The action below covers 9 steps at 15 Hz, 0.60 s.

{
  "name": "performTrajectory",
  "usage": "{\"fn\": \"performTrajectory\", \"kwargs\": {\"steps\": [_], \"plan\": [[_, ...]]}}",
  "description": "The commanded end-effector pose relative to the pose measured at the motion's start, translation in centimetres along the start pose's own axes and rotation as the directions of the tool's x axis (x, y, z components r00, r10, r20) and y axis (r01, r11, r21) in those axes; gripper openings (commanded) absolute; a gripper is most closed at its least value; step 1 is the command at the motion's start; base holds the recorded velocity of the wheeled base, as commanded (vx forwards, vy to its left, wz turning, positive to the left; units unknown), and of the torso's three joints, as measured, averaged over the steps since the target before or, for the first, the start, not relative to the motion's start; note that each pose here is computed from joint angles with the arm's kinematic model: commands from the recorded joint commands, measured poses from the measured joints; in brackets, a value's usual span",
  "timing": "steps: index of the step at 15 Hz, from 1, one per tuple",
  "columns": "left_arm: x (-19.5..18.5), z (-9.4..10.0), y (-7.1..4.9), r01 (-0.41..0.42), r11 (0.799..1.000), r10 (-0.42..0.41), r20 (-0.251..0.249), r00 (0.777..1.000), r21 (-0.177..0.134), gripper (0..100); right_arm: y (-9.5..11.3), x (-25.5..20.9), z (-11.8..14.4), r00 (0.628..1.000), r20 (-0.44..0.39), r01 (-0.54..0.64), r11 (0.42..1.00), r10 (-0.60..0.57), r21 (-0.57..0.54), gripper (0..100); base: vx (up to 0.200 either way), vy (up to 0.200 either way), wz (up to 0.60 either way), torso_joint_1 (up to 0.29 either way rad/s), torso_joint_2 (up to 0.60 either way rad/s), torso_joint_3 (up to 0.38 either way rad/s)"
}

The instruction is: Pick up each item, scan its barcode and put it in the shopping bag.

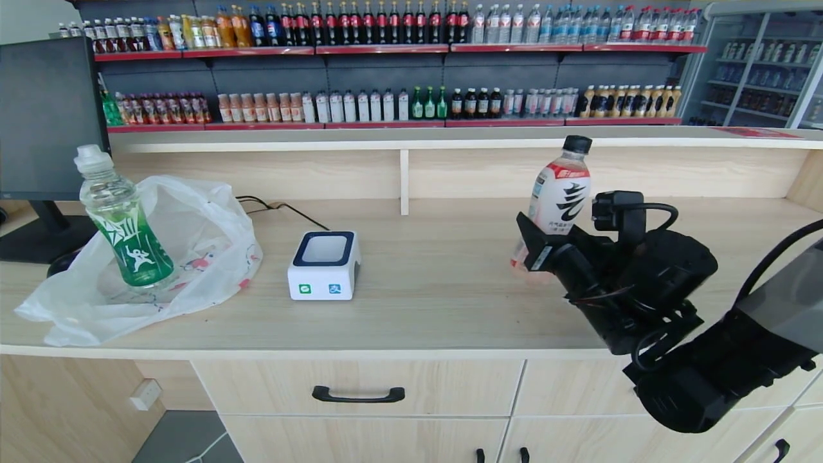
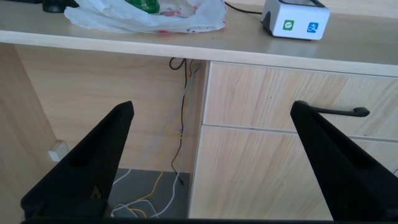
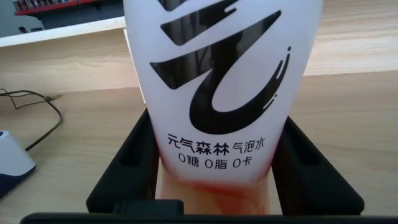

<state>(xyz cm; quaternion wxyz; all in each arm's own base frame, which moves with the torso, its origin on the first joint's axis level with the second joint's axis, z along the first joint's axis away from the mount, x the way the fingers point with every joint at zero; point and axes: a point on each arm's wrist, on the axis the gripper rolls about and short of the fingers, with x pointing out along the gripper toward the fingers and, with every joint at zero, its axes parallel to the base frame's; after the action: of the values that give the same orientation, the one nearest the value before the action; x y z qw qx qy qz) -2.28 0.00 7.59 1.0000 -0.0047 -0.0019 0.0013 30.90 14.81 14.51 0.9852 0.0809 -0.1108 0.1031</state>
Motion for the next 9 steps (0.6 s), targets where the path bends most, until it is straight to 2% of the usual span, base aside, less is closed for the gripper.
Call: {"fn": "performTrajectory", "kwargs": {"steps": [1, 4, 9], "plan": [[0.0, 0.0, 0.0, -0.001, 1.0, 0.001, -0.002, 1.0, 0.0, 100, 1.5, -3.0, 2.9, 0.997, 0.031, -0.065, 0.997, 0.064, 0.029, 0, 0.0, 0.0, 0.0, 0.0, 0.0, 0.0], [0.0, 0.0, 0.0, -0.001, 1.0, 0.001, -0.004, 1.0, 0.002, 100, 2.8, -7.4, 4.0, 0.988, -0.009, -0.155, 0.988, 0.155, 0.026, 0, 0.0, 0.0, 0.0, 0.0, 0.0, 0.0], [0.0, 0.0, 0.0, -0.001, 1.0, 0.001, -0.004, 1.0, 0.002, 100, 1.3, -12.4, 5.5, 0.982, -0.036, -0.186, 0.982, 0.186, 0.009, 0, 0.0, 0.0, 0.0, 0.0, 0.0, 0.0]]}}
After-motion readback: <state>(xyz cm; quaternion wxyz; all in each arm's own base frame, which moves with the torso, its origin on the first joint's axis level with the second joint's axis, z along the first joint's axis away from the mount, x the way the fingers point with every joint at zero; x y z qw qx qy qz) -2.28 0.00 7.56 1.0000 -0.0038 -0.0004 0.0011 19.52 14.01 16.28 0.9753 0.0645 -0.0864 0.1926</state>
